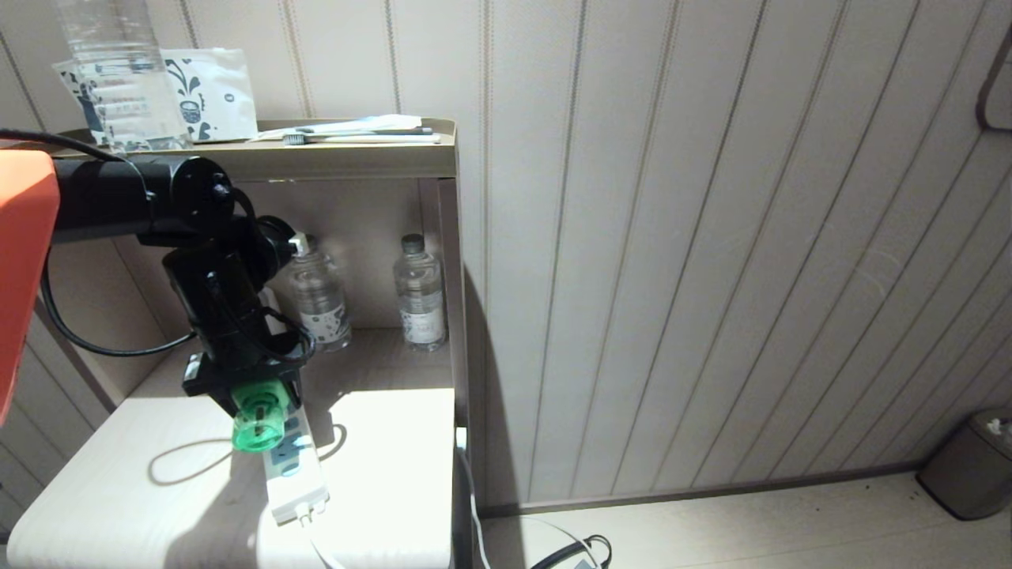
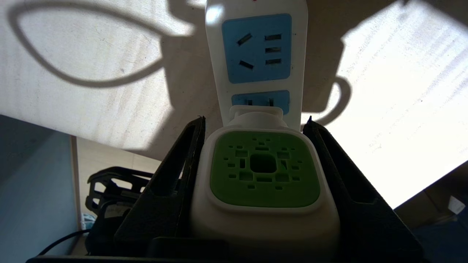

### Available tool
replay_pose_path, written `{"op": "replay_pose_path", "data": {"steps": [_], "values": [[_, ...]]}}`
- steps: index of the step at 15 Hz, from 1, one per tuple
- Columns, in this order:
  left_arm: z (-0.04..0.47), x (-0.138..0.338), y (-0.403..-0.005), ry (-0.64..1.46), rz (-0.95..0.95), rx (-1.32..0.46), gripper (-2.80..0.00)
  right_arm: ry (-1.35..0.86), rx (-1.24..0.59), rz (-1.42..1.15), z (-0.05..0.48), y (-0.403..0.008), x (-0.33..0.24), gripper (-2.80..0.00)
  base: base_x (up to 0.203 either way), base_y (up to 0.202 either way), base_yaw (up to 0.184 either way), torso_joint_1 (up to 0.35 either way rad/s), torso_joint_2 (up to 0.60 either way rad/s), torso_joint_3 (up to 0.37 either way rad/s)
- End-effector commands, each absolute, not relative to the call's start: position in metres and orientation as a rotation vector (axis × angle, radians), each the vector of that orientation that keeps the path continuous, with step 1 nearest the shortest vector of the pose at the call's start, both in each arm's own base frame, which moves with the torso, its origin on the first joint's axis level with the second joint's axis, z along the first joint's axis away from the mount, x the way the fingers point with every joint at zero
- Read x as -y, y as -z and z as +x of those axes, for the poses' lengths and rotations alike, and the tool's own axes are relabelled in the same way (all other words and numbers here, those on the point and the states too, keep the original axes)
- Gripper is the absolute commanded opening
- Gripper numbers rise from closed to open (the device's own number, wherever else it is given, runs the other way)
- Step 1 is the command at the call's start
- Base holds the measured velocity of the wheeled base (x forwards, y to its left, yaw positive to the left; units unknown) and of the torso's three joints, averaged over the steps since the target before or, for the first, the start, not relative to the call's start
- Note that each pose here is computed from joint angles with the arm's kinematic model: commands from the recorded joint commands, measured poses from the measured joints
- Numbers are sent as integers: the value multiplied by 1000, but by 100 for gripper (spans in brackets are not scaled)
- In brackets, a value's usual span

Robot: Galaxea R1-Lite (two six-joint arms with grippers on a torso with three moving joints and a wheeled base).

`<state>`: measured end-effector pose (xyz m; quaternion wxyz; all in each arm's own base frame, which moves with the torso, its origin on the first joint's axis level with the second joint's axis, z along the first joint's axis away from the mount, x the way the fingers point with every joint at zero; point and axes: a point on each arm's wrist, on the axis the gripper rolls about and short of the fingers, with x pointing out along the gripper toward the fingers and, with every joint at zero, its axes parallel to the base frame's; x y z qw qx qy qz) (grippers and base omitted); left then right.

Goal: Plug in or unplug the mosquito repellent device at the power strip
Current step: Insert the plug into the socket

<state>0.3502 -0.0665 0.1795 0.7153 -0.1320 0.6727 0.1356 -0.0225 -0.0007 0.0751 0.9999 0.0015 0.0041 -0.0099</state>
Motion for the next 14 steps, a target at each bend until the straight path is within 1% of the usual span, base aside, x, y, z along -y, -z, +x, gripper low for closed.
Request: {"op": "replay_pose_path", "data": {"steps": [1, 14], "values": [[352, 67, -175, -309, -292, -1507, -280, 20, -8, 3, -23, -75, 1, -280, 0, 0, 0, 0, 0, 0], [349, 67, -180, -301, -306, -1492, -280, 18, -8, 3, -23, -75, 1, -280, 0, 0, 0, 0, 0, 0]]}}
